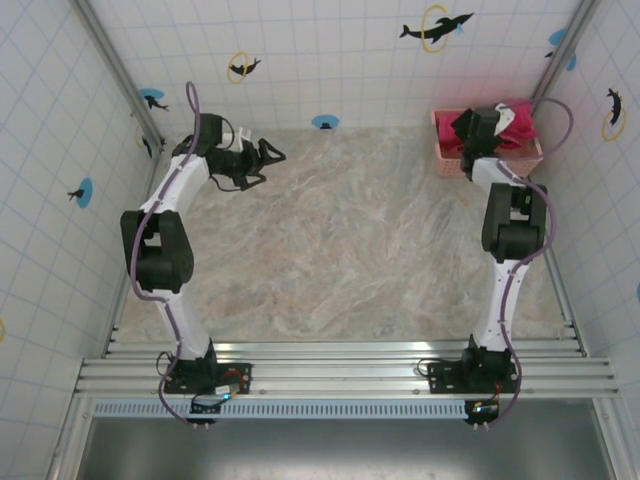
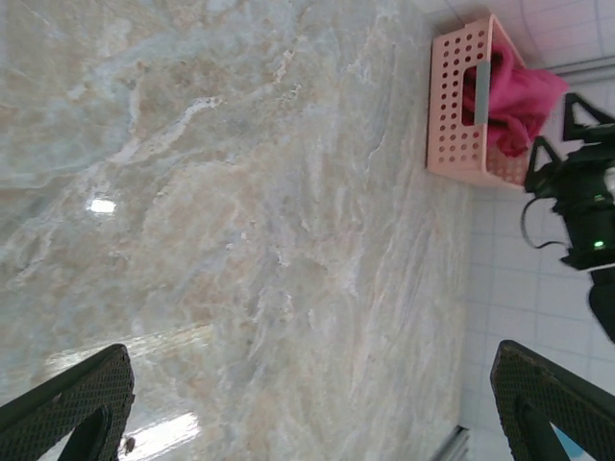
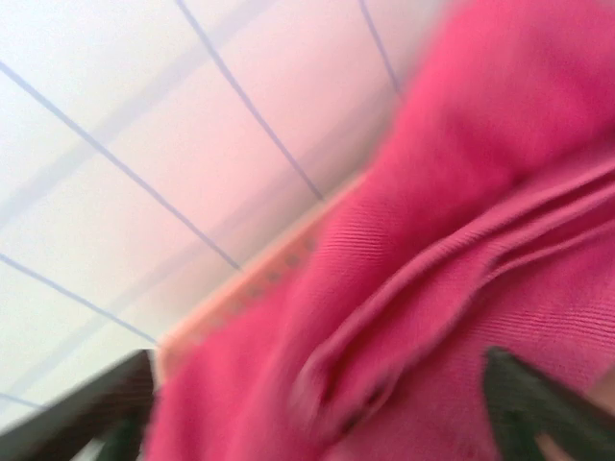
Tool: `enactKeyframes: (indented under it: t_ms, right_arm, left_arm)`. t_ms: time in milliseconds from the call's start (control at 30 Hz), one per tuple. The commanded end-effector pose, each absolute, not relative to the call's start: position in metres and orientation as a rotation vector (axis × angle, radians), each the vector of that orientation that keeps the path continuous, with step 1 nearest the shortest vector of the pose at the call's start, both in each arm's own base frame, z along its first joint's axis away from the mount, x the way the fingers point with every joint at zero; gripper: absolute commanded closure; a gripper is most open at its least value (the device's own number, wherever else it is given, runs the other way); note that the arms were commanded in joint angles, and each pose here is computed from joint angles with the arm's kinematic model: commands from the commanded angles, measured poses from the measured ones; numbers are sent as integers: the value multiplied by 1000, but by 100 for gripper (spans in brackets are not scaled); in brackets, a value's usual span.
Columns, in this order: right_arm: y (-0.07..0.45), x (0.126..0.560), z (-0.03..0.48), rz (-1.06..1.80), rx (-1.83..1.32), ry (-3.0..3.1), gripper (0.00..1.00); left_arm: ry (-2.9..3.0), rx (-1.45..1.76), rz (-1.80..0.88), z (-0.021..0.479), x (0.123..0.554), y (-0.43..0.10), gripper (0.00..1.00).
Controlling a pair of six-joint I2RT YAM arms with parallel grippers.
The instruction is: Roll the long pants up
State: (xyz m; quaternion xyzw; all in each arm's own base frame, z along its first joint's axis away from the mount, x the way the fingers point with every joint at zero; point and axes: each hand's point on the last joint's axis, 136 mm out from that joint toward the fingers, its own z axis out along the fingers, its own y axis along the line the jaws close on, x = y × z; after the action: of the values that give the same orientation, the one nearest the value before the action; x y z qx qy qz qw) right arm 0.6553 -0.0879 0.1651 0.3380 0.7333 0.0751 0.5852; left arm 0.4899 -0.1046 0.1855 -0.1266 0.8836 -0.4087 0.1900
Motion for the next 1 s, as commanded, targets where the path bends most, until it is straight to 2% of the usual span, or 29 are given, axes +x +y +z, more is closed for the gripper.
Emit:
enactKeyframes:
  t_ms: [0, 167, 267, 333, 433, 533, 633, 767, 833, 967]
  right_arm:
    - [-87, 645, 218, 124, 777, 1649, 2]
    - [-97, 592, 245, -108, 872, 1795, 2]
    - [-87, 562, 256, -103, 867, 1857, 2]
    - [-65, 543, 269, -62, 753, 1864, 2]
    - [-20, 516, 282, -13, 452, 1911, 2]
    - [17, 479, 257, 32, 214, 2059, 2]
    - [32, 433, 222, -16, 29, 2163, 2]
    - [21, 391, 187, -67, -10, 2065, 2]
    - [26, 378, 173, -120, -154, 1990, 2]
    - [19, 369, 148, -143, -207, 2009, 2]
  left_arm:
    - [2503, -258, -1030, 194, 471, -95, 2]
    - [2524, -237, -964, 185, 459, -89, 3]
    - [2522, -217, -891, 181, 456, -81, 2]
    - [2511, -167, -750, 181, 455, -67, 2]
    - [2436, -21, -387, 188, 452, -31, 3]
    - [2231, 243, -142, 193, 441, -18, 3]
    - [2016, 464, -19, 186, 421, -24, 3]
    - [1992, 463, 24, 140, 401, -21, 3]
    - [1984, 463, 13, 122, 396, -23, 3]
    - [1884, 471, -20, 107, 394, -32, 3]
